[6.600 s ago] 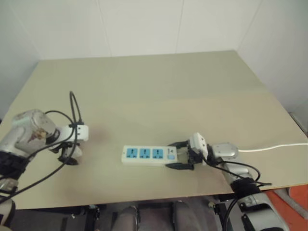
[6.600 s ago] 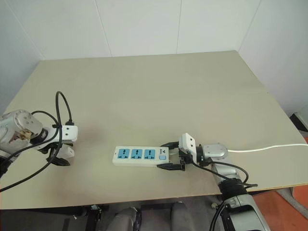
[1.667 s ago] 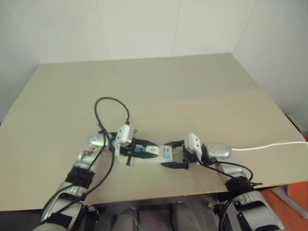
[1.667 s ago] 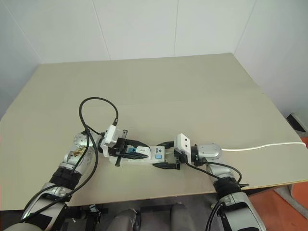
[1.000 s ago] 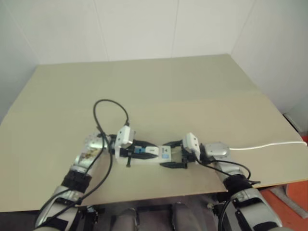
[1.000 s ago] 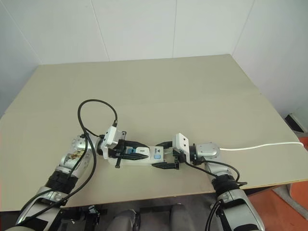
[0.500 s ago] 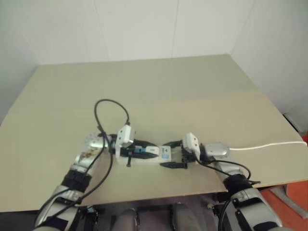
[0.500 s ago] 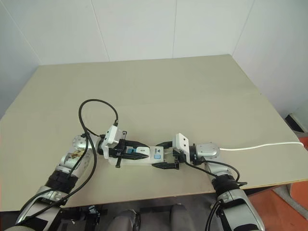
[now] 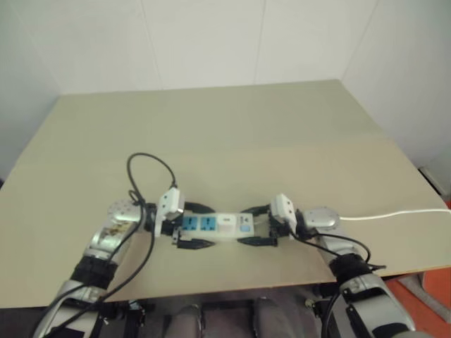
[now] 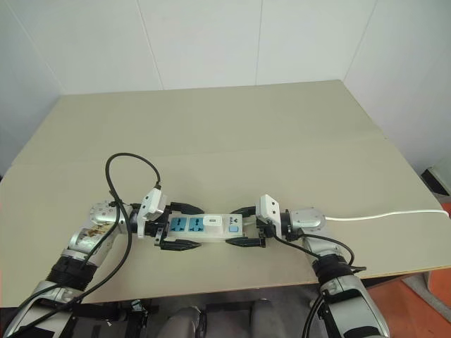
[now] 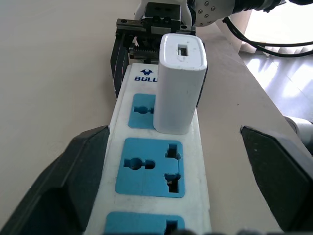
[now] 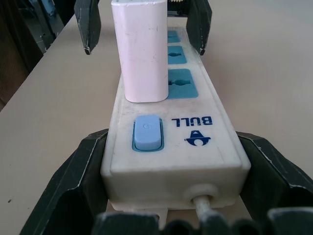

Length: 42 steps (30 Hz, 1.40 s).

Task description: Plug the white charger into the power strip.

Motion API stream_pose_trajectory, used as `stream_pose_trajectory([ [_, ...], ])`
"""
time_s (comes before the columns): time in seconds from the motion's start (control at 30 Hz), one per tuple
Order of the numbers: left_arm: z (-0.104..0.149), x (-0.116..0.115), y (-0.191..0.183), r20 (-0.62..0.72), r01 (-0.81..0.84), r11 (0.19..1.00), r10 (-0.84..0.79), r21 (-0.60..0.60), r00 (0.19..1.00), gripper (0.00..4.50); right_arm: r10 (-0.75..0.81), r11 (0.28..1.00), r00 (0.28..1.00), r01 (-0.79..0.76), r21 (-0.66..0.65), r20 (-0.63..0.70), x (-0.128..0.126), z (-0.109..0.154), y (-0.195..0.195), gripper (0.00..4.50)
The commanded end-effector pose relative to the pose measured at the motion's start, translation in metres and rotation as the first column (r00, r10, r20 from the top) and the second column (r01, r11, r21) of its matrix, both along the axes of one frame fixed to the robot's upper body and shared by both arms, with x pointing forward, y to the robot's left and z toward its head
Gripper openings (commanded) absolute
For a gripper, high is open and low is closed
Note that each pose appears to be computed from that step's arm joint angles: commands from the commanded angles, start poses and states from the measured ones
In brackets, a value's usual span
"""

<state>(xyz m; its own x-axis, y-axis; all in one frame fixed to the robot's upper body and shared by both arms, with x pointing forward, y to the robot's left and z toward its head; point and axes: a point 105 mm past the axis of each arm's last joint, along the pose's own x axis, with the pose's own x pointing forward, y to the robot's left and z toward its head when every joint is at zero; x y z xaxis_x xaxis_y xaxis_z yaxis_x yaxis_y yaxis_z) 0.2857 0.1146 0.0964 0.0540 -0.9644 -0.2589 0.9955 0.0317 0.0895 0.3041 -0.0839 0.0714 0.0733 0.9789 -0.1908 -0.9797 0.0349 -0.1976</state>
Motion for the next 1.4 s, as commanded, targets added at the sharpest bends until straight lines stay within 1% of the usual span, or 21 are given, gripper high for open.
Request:
stream_pose_trajectory([
  [0.03, -0.009, -0.005, 0.004, -0.084, 0.001, 1.000, 0.000, 0.005, 0.996, 4.48, 0.007, 1.000, 1.000, -0.007, -0.008, 0.030, 0.002, 0.003, -0.001, 3.42],
  [0.2, 0.008, -0.005, 0.016, -0.088, 0.000, 1.000, 0.000, -0.002, 0.996, 4.48, 0.014, 1.000, 1.000, -0.014, -0.007, 0.026, 0.002, 0.004, 0.000, 3.42],
  [0.27, 0.017, -0.005, 0.024, -0.081, -0.001, 1.000, 0.001, 0.001, 0.997, 4.50, 0.014, 1.000, 1.000, -0.014, -0.009, 0.027, 0.002, 0.004, 0.000, 4.14],
  [0.3, 0.021, -0.006, 0.027, -0.079, -0.001, 1.000, 0.001, 0.001, 0.997, 4.50, 0.015, 1.000, 1.000, -0.015, -0.013, 0.026, 0.002, 0.004, -0.001, 4.42],
  [0.33, 0.026, -0.006, 0.031, -0.074, -0.004, 1.000, 0.004, 0.002, 0.997, 4.50, 0.021, 1.000, 0.999, -0.021, -0.022, 0.026, 0.002, 0.003, -0.001, 4.47],
  [0.57, 0.054, -0.007, 0.049, -0.019, -0.046, 0.999, 0.046, -0.011, 0.999, 4.50, 0.003, 0.999, 0.998, 0.000, -0.050, 0.060, 0.008, 0.007, -0.011, 4.47],
  [0.67, 0.064, -0.007, 0.052, -0.001, -0.058, 0.998, 0.057, -0.018, 0.998, 4.50, -0.034, 0.998, 0.994, 0.039, -0.047, 0.102, 0.014, 0.020, -0.024, 4.47],
  [0.77, 0.071, -0.007, 0.060, 0.013, -0.077, 0.997, 0.077, -0.001, 0.997, 4.50, -0.067, 0.996, 0.987, 0.076, -0.054, 0.144, 0.017, 0.038, -0.046, 4.47],
  [0.97, 0.073, -0.012, 0.084, 0.011, -0.152, 0.985, 0.152, 0.077, 0.988, 4.50, -0.143, 0.983, 0.972, 0.161, -0.087, 0.186, 0.013, 0.060, -0.089, 4.47],
  [1.13, 0.077, -0.027, 0.117, 0.005, -0.232, 0.961, 0.235, 0.153, 0.972, 4.50, -0.254, 0.956, 0.944, 0.278, -0.094, 0.213, 0.004, 0.078, -0.128, 4.47],
  [1.27, 0.079, -0.037, 0.131, 0.006, -0.269, 0.947, 0.272, 0.179, 0.962, 4.50, -0.316, 0.931, 0.921, 0.347, -0.112, 0.228, -0.004, 0.086, -0.151, 4.47],
  [1.4, 0.078, -0.044, 0.136, -0.001, -0.273, 0.942, 0.279, 0.197, 0.960, 4.50, -0.368, 0.904, 0.898, 0.407, -0.133, 0.242, -0.009, 0.091, -0.170, 4.47],
])
